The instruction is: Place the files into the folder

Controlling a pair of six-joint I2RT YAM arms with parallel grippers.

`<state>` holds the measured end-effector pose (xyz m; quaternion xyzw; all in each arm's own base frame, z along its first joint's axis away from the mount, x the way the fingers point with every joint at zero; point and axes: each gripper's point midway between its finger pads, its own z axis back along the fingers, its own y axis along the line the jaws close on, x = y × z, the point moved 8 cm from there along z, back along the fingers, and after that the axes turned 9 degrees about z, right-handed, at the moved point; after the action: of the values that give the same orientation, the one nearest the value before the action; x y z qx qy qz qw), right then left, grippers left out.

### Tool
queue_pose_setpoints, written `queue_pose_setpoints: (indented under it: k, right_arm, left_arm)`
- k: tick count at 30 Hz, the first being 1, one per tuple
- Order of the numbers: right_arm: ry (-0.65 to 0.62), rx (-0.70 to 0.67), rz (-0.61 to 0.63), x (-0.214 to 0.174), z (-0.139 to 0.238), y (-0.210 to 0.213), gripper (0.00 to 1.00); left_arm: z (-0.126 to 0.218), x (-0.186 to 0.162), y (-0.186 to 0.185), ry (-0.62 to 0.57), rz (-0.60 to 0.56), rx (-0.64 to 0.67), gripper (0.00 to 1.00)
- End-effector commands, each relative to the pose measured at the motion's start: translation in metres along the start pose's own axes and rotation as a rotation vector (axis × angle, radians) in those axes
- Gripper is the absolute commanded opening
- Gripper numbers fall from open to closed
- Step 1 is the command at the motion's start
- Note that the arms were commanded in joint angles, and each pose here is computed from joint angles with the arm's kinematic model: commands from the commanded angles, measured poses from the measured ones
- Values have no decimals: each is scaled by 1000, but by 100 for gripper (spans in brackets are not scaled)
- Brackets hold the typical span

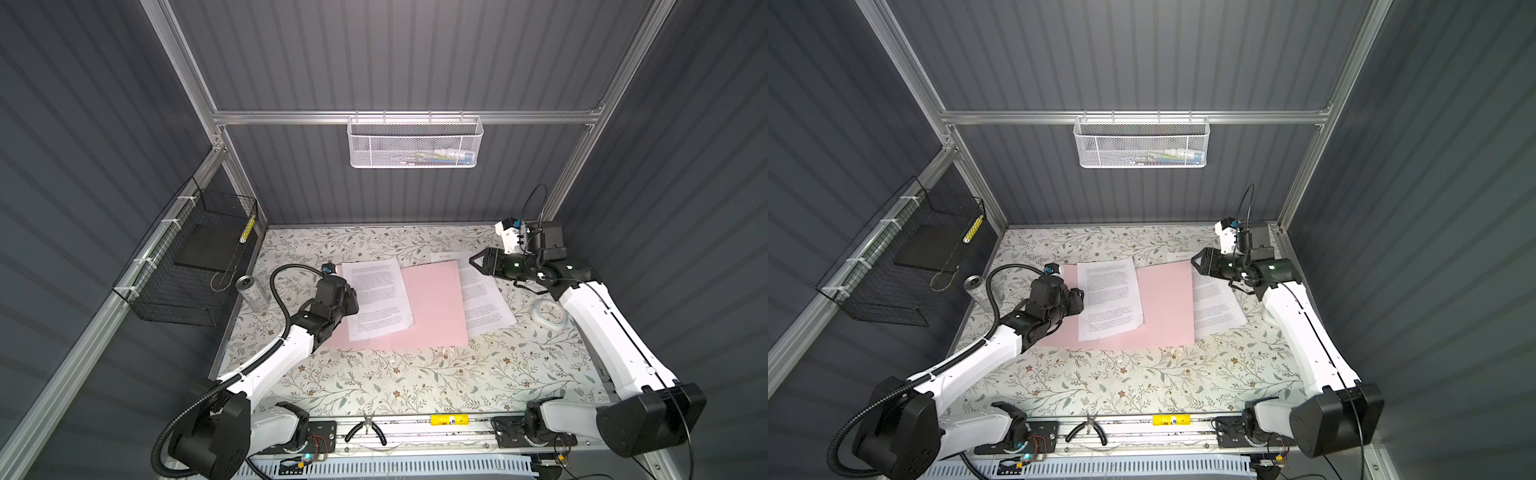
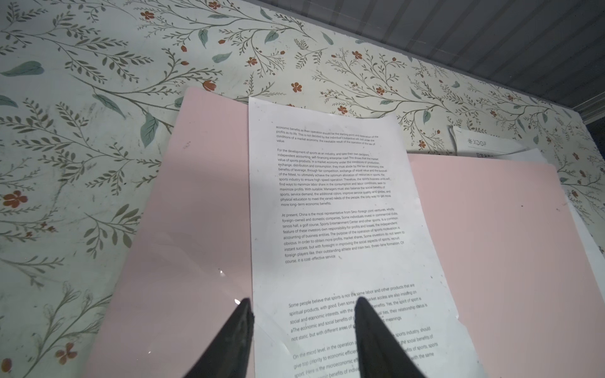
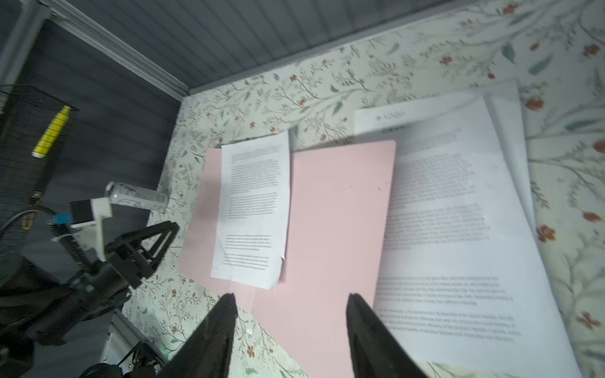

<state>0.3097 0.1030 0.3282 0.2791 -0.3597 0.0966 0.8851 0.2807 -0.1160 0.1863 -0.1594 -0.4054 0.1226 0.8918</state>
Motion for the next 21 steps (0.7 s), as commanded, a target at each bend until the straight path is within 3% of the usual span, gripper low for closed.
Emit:
queue_pose_setpoints:
  k: [1, 5, 9, 13, 21]
  right_arm:
    - [102, 117, 2, -5, -51, 3, 53]
    - [31, 274, 45, 8, -97, 11, 49]
    - [67, 367, 47, 11, -152, 19, 48]
    - [158, 379, 28, 1, -208, 22, 50]
    - [276, 264, -65, -20, -282, 2, 53]
  left_arm:
    - [-12, -10, 7, 30, 20, -23, 51]
    - [-16, -11, 20, 18, 33, -11, 51]
    - [-16, -9, 39, -2, 65, 17, 51]
    - [-14, -7, 54, -14, 130, -14, 51]
    - [-9, 1, 51, -30, 125, -87, 54]
